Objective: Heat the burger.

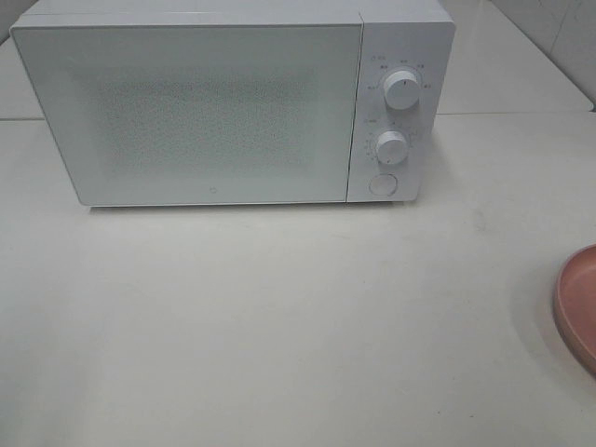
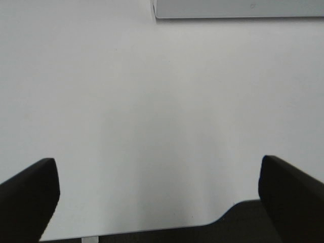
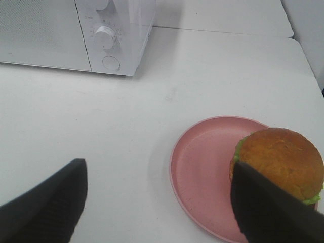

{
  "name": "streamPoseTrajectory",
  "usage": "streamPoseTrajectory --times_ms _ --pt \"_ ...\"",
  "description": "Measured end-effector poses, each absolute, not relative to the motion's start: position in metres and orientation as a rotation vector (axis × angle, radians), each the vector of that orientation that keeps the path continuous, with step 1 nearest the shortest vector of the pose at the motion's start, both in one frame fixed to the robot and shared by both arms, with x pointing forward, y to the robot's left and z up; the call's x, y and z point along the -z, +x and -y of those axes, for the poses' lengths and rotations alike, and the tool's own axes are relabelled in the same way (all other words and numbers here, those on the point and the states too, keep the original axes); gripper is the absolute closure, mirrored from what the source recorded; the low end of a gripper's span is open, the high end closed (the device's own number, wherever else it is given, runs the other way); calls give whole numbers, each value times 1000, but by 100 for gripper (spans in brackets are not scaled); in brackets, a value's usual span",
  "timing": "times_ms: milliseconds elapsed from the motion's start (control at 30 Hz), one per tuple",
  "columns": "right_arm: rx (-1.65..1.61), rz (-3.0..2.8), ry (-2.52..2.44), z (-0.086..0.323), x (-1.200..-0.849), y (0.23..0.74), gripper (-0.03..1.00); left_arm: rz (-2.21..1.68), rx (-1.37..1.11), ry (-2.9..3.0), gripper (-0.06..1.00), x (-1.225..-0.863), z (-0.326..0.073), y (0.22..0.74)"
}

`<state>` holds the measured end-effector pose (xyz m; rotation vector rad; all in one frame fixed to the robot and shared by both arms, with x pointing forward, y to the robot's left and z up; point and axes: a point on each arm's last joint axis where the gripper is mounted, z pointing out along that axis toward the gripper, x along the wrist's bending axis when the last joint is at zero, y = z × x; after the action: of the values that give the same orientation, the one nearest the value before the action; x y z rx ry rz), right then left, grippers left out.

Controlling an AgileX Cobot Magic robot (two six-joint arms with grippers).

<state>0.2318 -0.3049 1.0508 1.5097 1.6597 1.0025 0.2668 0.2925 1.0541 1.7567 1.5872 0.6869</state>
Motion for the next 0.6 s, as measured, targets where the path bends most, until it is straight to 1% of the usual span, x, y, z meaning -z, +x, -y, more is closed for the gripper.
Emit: streamPoseTrajectory --times_ms 367,500,600 --pt "-1003 -1660 1510 305 -1051 232 21 -1540 -786 1660 -5 -1056 -294 249" --pt "-1003 -1660 1510 305 -1051 232 21 -1555 -883 1560 -5 -1057 -294 237" --pt "-1003 -1660 1510 305 -1051 232 21 -1536 -911 1531 -5 -1056 -294 231"
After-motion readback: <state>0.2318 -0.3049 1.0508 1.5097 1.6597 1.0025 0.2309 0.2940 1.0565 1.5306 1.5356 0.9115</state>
